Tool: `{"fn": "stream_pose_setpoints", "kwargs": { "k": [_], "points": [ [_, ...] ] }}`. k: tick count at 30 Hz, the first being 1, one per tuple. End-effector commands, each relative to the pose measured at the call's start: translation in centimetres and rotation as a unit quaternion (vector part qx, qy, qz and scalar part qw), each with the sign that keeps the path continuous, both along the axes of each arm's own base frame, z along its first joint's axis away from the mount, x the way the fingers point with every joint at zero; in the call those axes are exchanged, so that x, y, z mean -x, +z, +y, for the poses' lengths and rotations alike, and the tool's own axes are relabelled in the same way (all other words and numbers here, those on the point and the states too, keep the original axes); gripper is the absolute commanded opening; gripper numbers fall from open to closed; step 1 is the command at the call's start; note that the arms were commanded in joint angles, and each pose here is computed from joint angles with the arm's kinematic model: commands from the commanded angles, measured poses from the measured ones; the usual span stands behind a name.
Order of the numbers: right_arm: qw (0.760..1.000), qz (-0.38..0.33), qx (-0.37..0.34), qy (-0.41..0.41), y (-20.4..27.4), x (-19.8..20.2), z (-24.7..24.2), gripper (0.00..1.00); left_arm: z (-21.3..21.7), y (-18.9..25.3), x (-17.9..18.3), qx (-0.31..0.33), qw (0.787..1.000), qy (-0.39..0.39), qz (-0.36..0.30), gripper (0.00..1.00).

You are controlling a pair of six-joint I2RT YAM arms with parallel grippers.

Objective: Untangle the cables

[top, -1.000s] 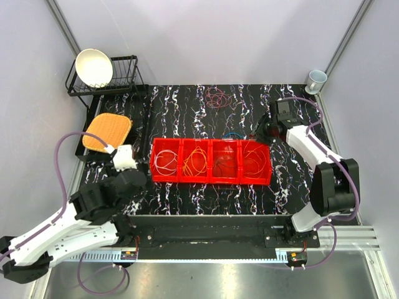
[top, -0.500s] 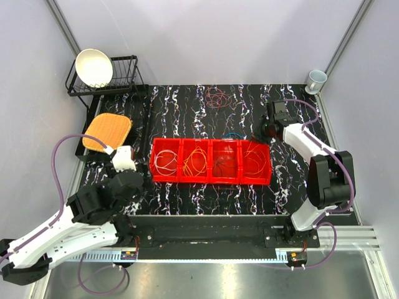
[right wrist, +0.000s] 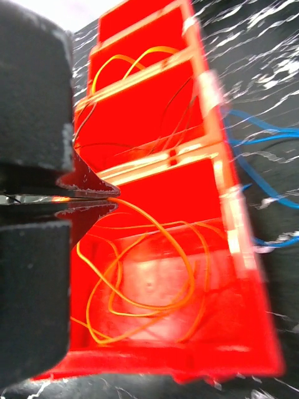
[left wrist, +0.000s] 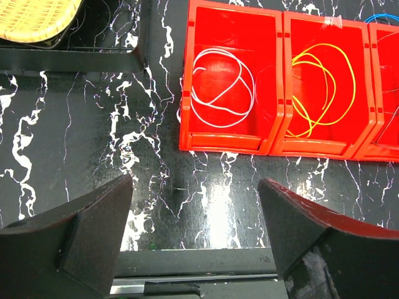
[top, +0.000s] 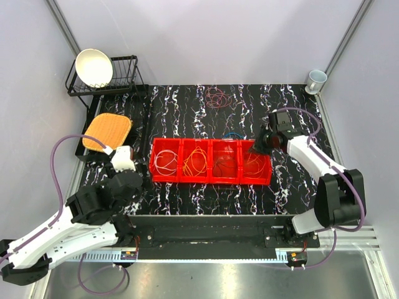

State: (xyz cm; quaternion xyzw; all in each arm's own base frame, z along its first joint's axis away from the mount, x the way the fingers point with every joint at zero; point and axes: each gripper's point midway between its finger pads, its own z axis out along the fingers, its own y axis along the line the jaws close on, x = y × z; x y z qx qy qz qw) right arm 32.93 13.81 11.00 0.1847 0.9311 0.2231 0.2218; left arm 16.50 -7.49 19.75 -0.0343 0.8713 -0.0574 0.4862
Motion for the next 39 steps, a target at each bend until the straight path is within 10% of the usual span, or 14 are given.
{"fn": "stream_pose_setpoints", "kwargs": {
  "k": [1,17,23,39],
  "points": [
    [0.999,0.006,-0.026,0.027,-0.2,2.0,1.5,0.0,-0.3,0.5,-0.3,0.011,1.0,0.006,-0.006,0.84],
    [0.997,0.031,0.034,0.065,-4.9,-1.1,1.3,0.0,1.1,0.9,-0.2,0.016,0.999,0.04,-0.013,0.83],
    [0.997,0.004,0.051,0.057,-2.4,-1.2,0.5,0.36,1.1,0.8,-0.3,0.011,0.999,0.042,-0.009,0.83],
    [0.994,-0.056,0.077,0.048,6.4,2.0,-1.6,0.57,1.4,1.0,-0.2,0.023,0.998,0.05,-0.012,0.83]
  ]
}}
